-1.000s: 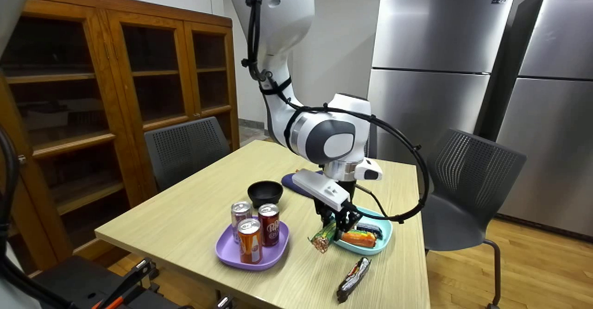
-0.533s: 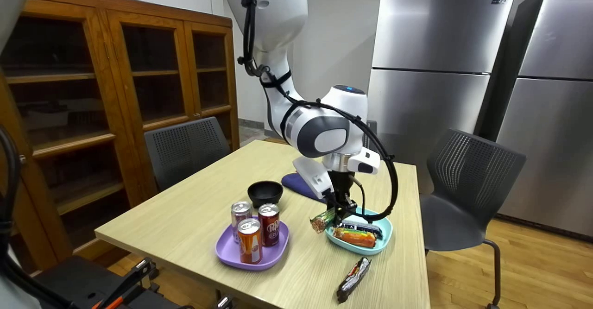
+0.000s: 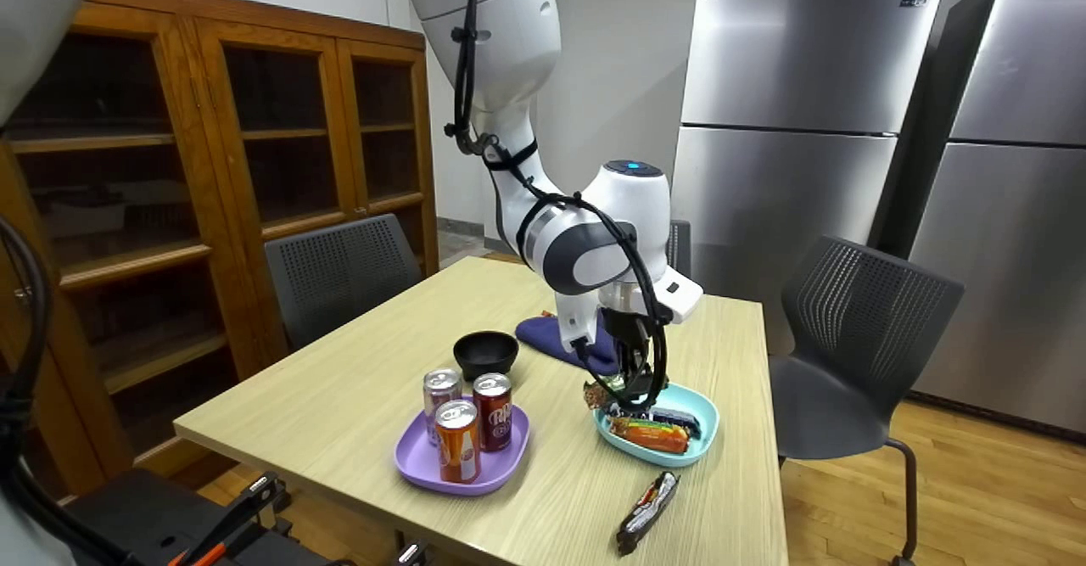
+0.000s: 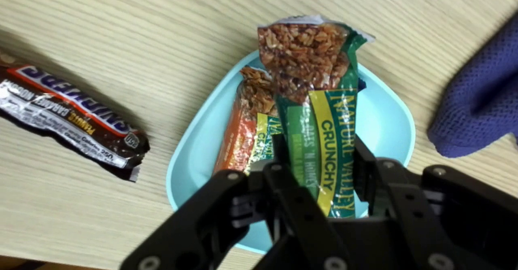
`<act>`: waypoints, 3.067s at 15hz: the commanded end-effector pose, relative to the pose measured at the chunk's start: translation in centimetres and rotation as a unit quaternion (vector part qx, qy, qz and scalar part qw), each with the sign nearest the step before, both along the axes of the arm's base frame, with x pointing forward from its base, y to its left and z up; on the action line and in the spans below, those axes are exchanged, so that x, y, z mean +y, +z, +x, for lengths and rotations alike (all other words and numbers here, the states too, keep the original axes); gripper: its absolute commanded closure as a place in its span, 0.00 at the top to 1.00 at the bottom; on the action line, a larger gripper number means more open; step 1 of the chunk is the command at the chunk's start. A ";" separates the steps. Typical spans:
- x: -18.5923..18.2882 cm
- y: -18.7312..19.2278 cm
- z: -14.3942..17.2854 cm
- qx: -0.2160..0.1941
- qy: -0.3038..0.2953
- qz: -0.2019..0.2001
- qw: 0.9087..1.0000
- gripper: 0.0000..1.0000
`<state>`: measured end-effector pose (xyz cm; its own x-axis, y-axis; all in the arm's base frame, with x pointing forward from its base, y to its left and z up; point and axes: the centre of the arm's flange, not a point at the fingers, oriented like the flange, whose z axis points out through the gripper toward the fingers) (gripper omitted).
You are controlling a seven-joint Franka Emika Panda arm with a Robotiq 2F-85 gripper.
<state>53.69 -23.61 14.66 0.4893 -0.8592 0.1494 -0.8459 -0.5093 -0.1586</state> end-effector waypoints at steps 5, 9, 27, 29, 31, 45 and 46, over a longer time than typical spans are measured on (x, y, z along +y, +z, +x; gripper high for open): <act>-2.1 -1.8 3.7 -0.037 -0.121 0.004 0.992 0.13; -2.5 -2.9 5.0 -0.049 -0.160 0.013 0.986 0.13; -3.5 -4.7 7.2 -0.075 -0.217 0.034 0.973 0.86; -3.5 -4.0 7.0 -0.081 -0.215 0.035 0.973 0.98; -3.5 -3.1 6.6 -0.087 -0.209 0.036 0.973 1.00; -4.6 3.7 -0.9 -0.010 0.015 -0.008 1.000 1.00; -4.6 3.9 -1.8 0.003 0.034 -0.010 0.999 1.00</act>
<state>55.45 -28.38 16.23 0.4398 -0.8764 0.1961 -0.8566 -0.4750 -0.2017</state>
